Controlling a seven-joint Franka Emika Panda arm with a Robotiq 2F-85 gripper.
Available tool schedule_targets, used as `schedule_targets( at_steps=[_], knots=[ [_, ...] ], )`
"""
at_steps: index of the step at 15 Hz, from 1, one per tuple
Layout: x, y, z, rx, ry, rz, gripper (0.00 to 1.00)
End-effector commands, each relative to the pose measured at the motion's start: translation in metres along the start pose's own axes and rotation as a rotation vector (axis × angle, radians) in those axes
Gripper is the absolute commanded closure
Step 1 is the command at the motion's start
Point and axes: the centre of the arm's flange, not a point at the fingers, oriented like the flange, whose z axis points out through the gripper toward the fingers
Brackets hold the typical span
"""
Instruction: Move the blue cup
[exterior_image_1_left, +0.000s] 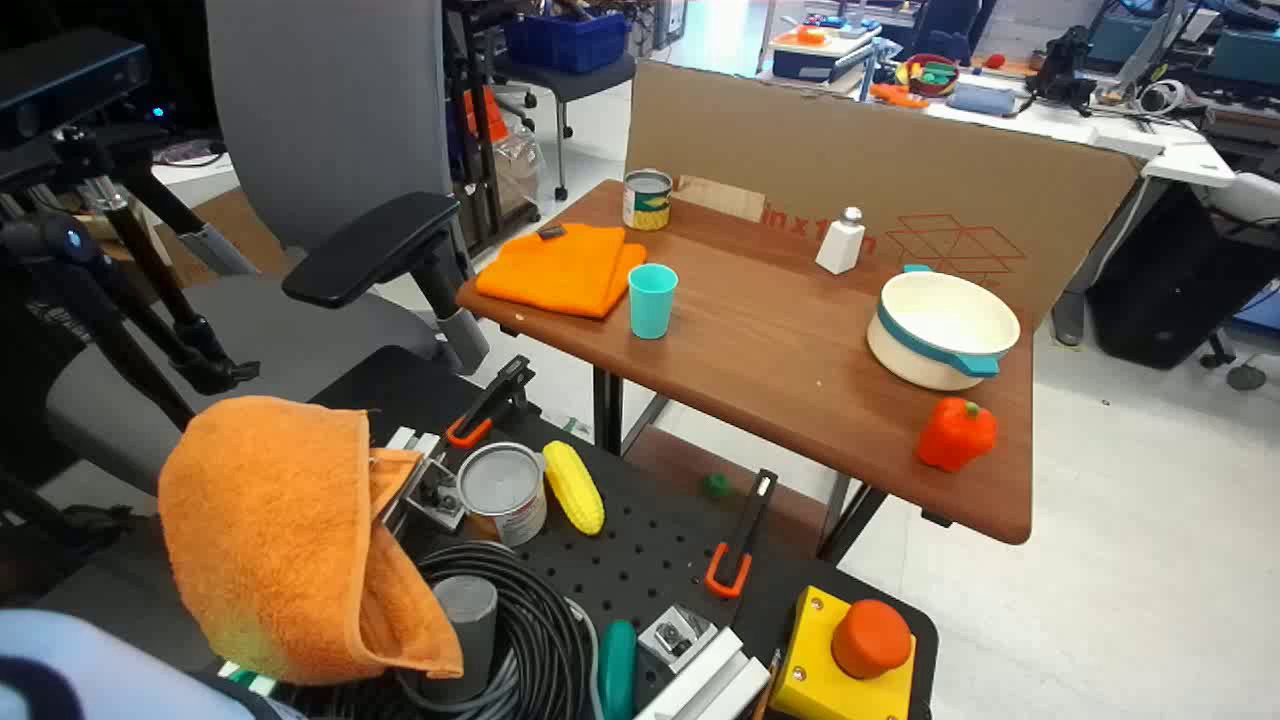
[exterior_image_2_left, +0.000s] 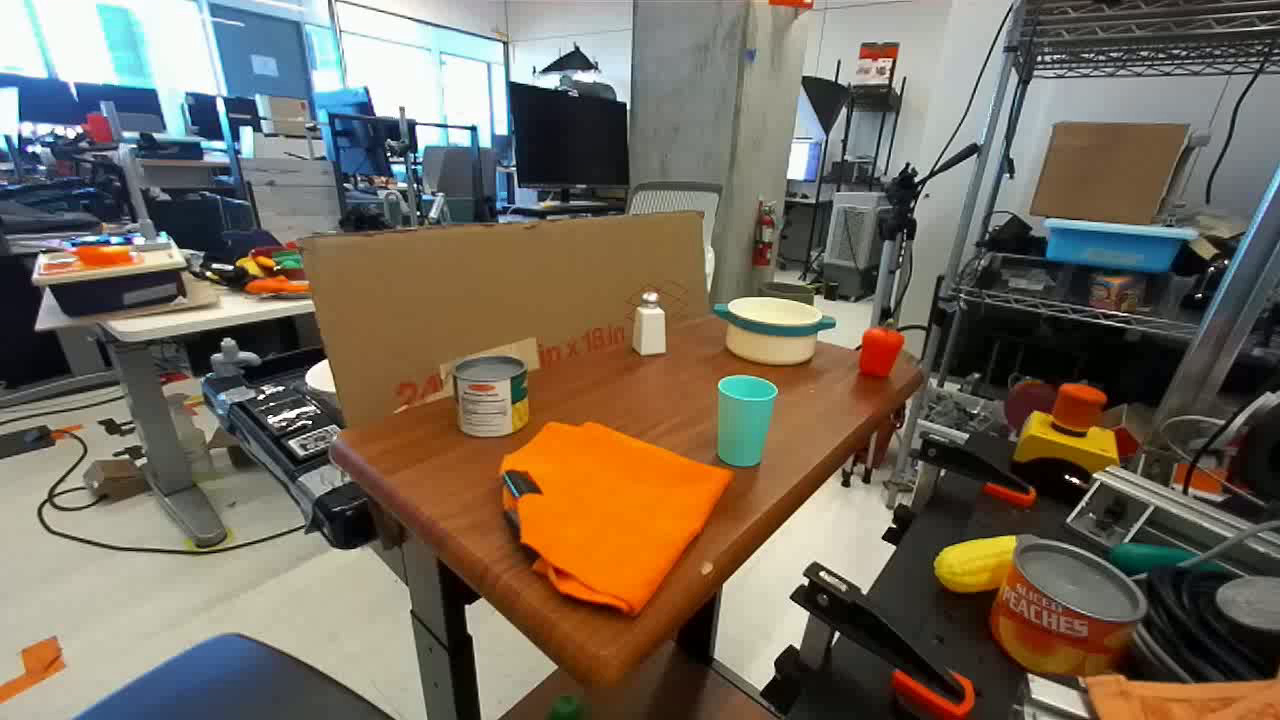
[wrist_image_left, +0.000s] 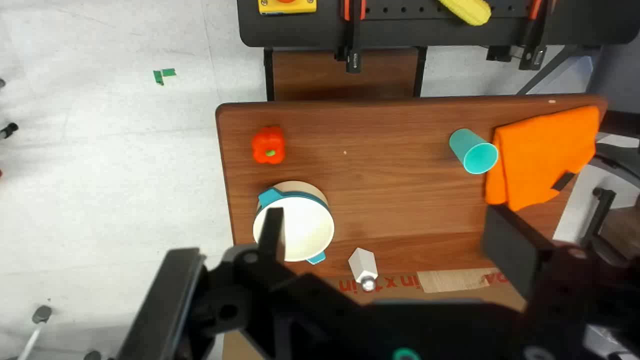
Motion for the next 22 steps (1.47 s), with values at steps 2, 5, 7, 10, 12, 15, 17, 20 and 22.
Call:
schedule_targets(
  at_steps=[2,5,7,10,12,15,17,20,22],
  knots=[
    [0.000,0.000,-0.001,-0.001,0.002,0.000,0.00],
    [0.000,0.000,-0.001,-0.001,0.002,0.000,0.00],
    [0.000,0.000,-0.001,-0.001,0.002,0.000,0.00],
    [0.000,0.000,-0.001,-0.001,0.002,0.000,0.00],
    [0.000,0.000,-0.001,-0.001,0.002,0.000,0.00],
    [0.000,0.000,-0.001,-0.001,0.002,0.000,0.00],
    [0.007,-0.004,0.006,-0.012,-0.015,0.018,0.00],
    [0.031,-0.016,0.016,-0.020,-0.074,0.043,0.00],
    [0.055,-0.034,0.031,-0.046,-0.128,0.063,0.00]
  ],
)
